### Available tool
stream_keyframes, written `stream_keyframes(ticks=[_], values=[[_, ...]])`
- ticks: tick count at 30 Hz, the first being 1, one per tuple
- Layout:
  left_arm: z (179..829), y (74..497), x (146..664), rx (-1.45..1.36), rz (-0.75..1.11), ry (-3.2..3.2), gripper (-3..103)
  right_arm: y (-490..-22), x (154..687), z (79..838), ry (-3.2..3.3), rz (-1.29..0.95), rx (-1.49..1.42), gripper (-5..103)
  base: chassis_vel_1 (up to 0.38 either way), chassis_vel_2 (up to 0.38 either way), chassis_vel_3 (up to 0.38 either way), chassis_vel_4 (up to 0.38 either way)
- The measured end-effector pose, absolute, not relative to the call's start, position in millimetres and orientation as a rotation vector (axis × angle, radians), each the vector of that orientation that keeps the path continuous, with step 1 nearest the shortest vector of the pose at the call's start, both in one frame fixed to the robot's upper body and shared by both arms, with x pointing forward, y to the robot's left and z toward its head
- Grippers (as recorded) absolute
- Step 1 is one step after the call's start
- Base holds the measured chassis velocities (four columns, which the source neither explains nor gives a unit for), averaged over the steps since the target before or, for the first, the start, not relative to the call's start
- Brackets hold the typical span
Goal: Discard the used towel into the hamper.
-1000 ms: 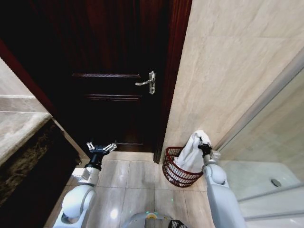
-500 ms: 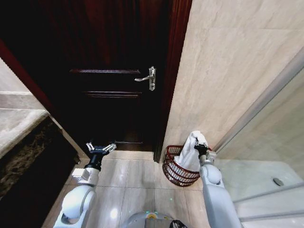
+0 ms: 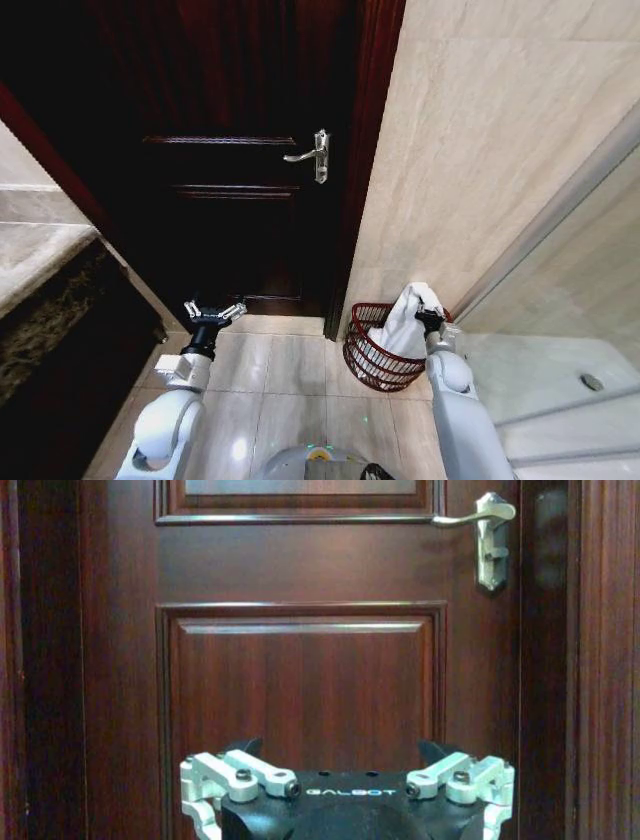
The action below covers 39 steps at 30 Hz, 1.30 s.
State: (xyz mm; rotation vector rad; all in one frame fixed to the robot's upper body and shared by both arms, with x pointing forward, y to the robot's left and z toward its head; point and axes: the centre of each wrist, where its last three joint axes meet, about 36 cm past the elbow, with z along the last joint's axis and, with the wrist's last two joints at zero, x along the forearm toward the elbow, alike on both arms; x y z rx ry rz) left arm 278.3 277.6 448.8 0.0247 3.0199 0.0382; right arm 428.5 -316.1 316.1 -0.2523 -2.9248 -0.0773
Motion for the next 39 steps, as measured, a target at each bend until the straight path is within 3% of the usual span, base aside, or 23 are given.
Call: stream_keyframes(ticks=[20,39], values=[[446.4,281.6,278.3,0.013,0.041,3.018,100,-327.0,439.6,365.6,-2.594,-0.087,-0.174,10,0.0,0.0,0.0,0.0],[445.3,283.8,278.5,0.013,0.05,3.018,100,-331.2,474.6,345.4,-2.482,-0.054,-0.132,10,0.0,0.0,0.0,0.0]])
